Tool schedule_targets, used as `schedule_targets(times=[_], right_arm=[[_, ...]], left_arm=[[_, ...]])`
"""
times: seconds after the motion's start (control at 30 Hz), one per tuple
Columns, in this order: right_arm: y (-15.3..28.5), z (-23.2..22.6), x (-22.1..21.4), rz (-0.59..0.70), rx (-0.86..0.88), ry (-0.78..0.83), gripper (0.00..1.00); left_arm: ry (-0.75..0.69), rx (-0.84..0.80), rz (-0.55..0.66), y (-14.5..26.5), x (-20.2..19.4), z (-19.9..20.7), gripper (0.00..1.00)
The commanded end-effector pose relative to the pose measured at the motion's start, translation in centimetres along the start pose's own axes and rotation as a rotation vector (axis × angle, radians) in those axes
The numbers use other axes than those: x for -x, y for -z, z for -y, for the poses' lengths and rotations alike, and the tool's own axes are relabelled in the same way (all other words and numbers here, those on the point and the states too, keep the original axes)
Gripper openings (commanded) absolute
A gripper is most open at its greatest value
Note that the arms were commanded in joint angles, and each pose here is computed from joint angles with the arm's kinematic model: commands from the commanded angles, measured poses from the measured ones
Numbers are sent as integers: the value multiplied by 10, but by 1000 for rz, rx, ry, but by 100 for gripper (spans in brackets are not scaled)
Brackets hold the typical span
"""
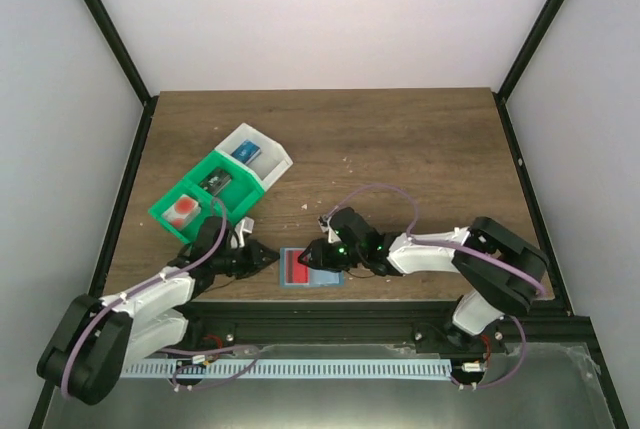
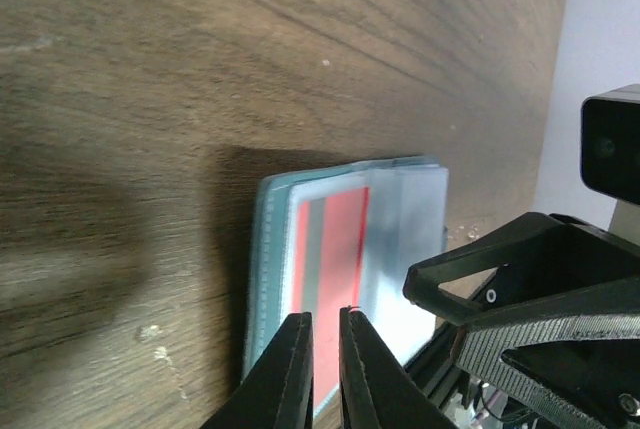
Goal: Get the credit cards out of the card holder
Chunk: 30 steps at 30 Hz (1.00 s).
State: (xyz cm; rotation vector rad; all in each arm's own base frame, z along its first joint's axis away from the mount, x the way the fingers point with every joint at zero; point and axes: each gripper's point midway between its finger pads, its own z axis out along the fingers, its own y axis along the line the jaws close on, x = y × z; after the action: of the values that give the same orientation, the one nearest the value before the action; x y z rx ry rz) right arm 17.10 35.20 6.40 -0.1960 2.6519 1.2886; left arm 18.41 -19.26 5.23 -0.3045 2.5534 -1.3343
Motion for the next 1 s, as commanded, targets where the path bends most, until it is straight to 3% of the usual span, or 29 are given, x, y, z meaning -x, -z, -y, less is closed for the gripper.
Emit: schedule_targets(times=[0.0, 0.37, 0.57, 0.8, 0.97], right_arm=[[-9, -13, 7, 0, 29, 34, 38], [-15, 11, 2, 0, -38, 15, 32], [-13, 18, 5, 24, -82, 18, 28], [-12, 21, 6, 34, -89, 13, 27], [-10, 21, 11, 58, -105, 26, 26]], left_arm=[[-15, -17, -29, -7, -7, -6, 9], [-4, 11, -61, -13, -16, -23, 1], [11, -36, -72, -13, -14, -9, 0], [1, -121, -67, -9, -13, 9, 15], [22, -135, -130, -15, -21, 7, 16]])
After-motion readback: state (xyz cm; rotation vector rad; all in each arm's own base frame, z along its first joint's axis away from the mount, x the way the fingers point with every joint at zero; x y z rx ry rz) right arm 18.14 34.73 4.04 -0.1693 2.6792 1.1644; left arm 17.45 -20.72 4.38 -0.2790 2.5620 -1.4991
